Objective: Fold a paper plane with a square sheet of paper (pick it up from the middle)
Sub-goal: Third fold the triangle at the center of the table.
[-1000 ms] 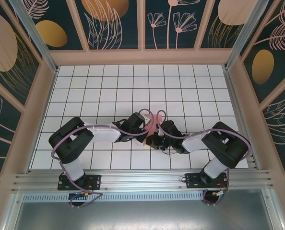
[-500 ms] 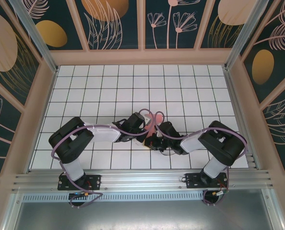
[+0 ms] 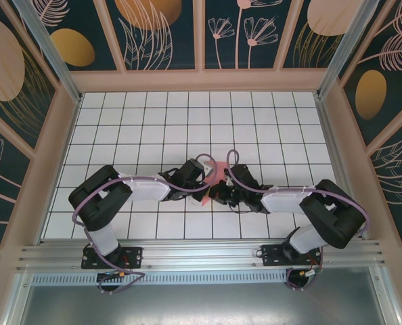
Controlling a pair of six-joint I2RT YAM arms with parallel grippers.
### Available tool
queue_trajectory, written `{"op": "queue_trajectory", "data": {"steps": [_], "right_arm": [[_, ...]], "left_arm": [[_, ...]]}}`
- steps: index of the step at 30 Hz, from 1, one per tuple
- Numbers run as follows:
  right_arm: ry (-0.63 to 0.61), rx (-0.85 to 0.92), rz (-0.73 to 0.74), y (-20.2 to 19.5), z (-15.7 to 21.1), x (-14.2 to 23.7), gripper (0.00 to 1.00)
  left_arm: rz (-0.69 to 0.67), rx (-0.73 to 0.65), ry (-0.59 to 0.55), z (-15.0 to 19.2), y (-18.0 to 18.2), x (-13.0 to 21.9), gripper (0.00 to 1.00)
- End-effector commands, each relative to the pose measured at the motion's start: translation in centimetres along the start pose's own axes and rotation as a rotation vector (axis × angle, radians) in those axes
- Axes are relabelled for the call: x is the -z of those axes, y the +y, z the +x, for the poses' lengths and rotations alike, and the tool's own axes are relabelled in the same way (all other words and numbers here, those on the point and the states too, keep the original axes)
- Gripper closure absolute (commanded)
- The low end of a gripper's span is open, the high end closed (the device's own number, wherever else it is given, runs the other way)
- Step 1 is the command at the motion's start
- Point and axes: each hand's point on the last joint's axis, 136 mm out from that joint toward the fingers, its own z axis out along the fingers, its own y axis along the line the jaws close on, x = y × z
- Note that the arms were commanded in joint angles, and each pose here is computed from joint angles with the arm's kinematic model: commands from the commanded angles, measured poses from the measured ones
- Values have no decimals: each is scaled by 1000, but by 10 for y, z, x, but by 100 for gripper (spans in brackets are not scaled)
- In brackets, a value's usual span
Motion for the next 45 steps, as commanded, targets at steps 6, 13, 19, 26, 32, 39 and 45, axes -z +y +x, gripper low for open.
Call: {"op": "queue_trajectory", "data": {"steps": [6, 13, 19, 26, 32, 39, 45], "right_arm": [[3, 19, 15, -4, -21, -9, 96], [25, 1, 93, -32, -20, -19, 96], [-18, 36, 36, -8, -40, -3, 95], [-27, 44, 27, -14, -55, 4, 95], [-25, 23, 79, -34, -56, -3, 95], [-4, 12, 131, -52, -52, -8, 95], [-50, 44, 53, -24, -71, 11, 95]], "left_arm": [[-39, 24, 112, 35, 14, -6, 94], [-41, 21, 122, 37, 15, -8, 94], [-46, 25, 125, 38, 16, -9, 94], [-51, 26, 125, 38, 16, -8, 95], [-53, 29, 129, 38, 17, -9, 95], [-55, 25, 137, 40, 17, -9, 95], [-61, 24, 142, 42, 19, -9, 95]]}}
